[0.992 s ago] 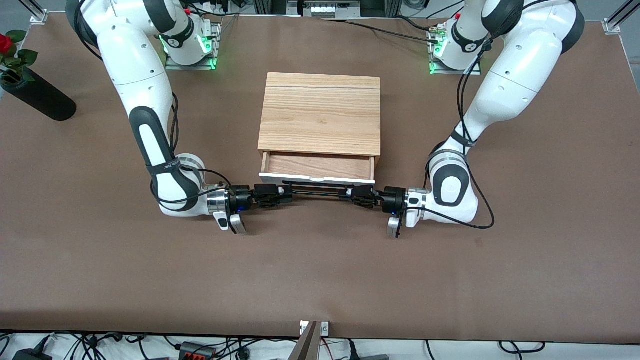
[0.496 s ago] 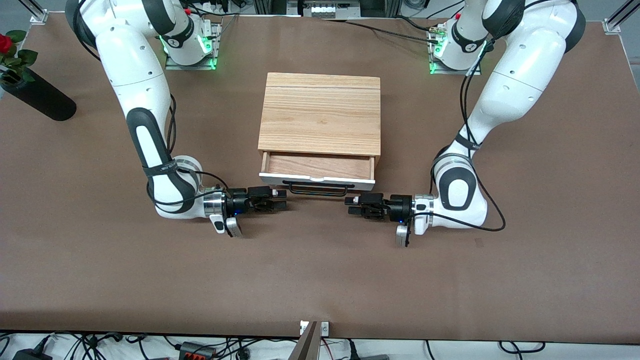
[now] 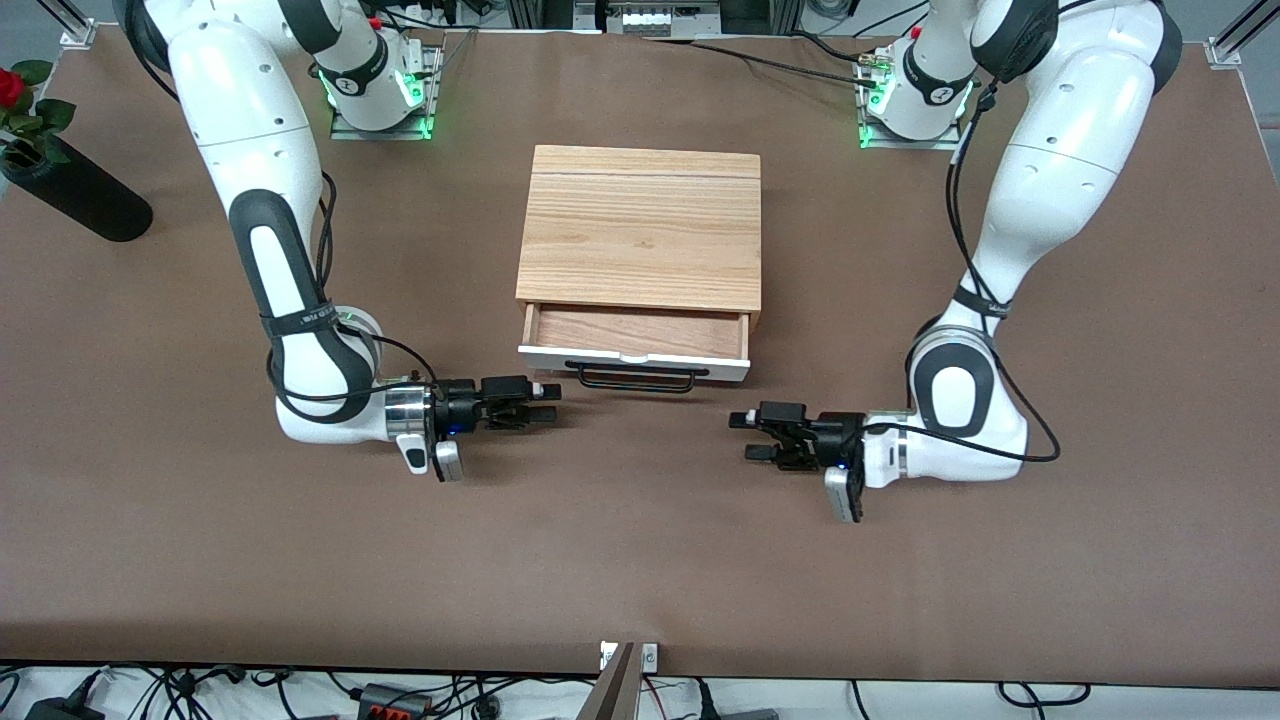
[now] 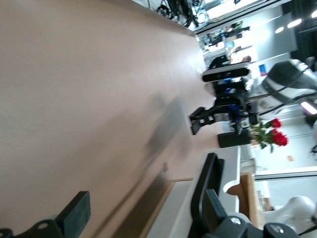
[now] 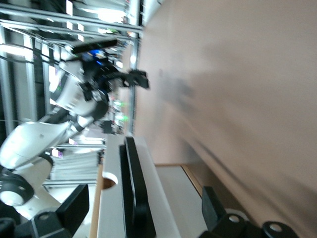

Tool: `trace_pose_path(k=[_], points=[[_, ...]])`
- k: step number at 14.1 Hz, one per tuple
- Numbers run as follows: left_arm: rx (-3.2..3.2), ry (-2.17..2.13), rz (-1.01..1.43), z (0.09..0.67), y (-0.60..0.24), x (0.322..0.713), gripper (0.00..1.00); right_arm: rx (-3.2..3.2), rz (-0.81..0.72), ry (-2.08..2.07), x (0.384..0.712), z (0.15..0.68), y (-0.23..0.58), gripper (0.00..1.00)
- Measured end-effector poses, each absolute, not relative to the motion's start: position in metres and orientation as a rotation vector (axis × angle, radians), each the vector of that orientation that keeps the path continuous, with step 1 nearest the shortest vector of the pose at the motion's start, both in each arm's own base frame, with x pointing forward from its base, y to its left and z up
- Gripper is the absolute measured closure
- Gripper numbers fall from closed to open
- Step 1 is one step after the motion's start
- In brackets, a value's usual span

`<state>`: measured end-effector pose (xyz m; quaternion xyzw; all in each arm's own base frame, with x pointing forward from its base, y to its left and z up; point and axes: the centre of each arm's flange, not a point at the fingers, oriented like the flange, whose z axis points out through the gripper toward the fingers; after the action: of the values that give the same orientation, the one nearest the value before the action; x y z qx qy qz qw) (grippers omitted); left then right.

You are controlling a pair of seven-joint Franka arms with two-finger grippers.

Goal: Pull top drawer with both arms simultaneously

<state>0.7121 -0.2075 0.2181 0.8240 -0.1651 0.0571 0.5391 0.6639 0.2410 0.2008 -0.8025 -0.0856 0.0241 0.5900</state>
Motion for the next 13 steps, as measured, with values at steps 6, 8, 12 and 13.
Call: trace_pose_path(k=[6,8,12,13], points=[[2.058,-0.543,0.074,0.245,-0.15,0.719,0.0,-2.352,0.216,-0.375,0.673,0.253,0.164,0.0],[2.12,-0.634,0.047,0.275,-0.128,0.722,0.0,-2.509,0.248,-0.46,0.675,0.272,0.129,0.0],[2.303,-0.679,-0.083,0.363,-0.099,0.709,0.0,-2.72,0.39,-0.478,0.668,0.313,0.052,0.0],[2.354,-0.66,-0.128,0.384,-0.094,0.702,0.0,-2.778,0.452,-0.46,0.662,0.329,0.042,0.0]])
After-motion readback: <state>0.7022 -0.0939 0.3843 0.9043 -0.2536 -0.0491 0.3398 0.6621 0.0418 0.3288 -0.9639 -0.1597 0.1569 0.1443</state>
